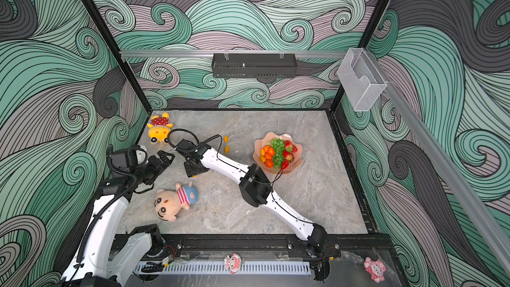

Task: Arrange fruit in a fruit bowl
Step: Pick up the fruit from the middle-left of the table.

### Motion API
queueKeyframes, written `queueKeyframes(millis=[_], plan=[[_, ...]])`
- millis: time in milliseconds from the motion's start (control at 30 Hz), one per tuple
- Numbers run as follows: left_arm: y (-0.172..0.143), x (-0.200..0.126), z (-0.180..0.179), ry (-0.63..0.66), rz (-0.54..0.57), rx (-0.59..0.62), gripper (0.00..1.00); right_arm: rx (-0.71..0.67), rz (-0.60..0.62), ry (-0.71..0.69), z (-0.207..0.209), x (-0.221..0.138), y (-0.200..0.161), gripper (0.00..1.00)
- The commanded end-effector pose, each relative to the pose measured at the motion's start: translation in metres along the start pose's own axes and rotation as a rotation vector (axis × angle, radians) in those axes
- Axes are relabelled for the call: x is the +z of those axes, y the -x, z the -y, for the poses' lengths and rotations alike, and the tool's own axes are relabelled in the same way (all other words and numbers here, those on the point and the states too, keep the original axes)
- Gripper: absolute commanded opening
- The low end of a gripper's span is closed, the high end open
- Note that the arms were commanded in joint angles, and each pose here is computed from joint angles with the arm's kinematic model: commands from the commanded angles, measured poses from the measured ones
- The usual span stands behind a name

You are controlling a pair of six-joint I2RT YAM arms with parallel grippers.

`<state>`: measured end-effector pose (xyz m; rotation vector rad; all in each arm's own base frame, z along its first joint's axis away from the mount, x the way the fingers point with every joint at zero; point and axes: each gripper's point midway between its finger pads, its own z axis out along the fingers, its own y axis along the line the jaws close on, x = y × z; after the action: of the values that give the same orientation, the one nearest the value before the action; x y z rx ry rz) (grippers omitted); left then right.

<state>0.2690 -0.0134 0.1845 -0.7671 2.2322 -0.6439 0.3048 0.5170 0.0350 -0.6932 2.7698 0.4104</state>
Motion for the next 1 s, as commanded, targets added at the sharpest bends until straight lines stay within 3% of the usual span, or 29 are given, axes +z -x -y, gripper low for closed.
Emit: queueKeyframes(millis=[0,300,667,967], plan=[[-0.001,-0.003,0.001,-0.016,-0.001,0.008,0.99,0.002,-0.033,-0.018,0.005,0.010,-0.007,0.52],[-0.001,-0.003,0.001,-0.022,0.000,0.004,0.99,0.005,-0.039,-0.007,0.005,0.016,-0.007,0.48],[-0.002,-0.004,0.002,-0.029,0.000,0.003,0.99,0.017,-0.065,-0.014,0.010,0.019,-0.014,0.35],[-0.007,-0.001,0.005,-0.071,-0.011,0.006,0.99,0.028,-0.055,-0.016,0.012,0.002,-0.010,0.28]])
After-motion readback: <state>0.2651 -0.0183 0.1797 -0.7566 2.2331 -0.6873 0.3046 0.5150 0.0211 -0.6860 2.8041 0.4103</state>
